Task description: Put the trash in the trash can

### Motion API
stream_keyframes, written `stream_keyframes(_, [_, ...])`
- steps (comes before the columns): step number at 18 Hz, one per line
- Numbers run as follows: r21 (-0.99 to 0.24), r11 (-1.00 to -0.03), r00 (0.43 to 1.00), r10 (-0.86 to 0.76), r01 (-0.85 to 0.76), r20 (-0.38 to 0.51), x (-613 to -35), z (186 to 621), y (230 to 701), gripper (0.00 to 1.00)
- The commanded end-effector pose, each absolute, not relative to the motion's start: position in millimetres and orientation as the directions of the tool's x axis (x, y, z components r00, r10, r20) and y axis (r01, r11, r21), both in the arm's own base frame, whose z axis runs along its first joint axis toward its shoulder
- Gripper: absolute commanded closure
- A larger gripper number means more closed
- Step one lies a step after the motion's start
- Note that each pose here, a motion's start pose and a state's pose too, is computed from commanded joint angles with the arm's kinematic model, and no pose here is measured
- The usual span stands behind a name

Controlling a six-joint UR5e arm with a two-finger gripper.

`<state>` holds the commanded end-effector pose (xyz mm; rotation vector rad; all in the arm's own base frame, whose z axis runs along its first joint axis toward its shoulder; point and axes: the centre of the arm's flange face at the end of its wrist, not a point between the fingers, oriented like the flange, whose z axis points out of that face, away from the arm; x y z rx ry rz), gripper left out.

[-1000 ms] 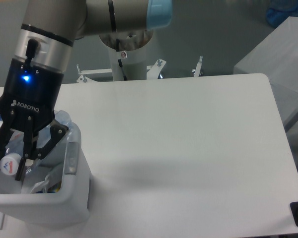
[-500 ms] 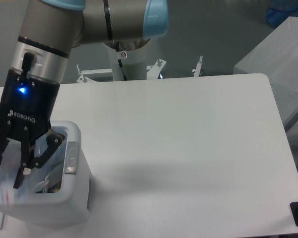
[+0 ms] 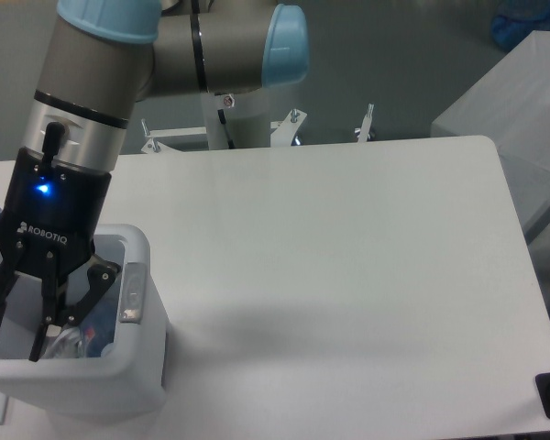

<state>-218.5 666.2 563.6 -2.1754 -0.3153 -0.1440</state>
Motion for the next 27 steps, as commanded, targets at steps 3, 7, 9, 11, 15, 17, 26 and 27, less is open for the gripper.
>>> stream_keyframes(3, [-0.745, -0.576, 0.940, 0.251, 0.337, 0.231, -256.1, 535.7, 645.8, 0.00])
stream_keyframes(7, [-0.679, -0.608, 0.899, 0.394, 0.412, 0.192, -285.3, 494.8, 605.4, 0.00])
stream_keyframes(9, [-0.658, -0.603, 0.873, 0.451, 0.450, 0.185, -310.5, 481.9, 587.8, 0.00])
stream_keyframes(11, [-0.656, -0.589, 0.855, 0.487, 0.471, 0.177, -335.1, 481.9, 574.1, 0.00])
stream_keyframes(15, [-0.634, -0.652, 0.843, 0.538, 0.415, -0.002, -375.4, 472.5, 546.0, 0.00])
stream_keyframes(17, [-0.539, -0.770, 0.871, 0.475, 0.340, -0.129, -380.9, 460.9, 535.5, 0.00])
stream_keyframes(26, [-0.224, -0.971, 0.967, 0.133, 0.083, -0.219, -399.4, 485.5, 443.1, 0.00])
stream_keyframes(27, [-0.214, -0.975, 0.968, 0.113, 0.065, -0.223, -402.5, 484.2, 435.5, 0.00])
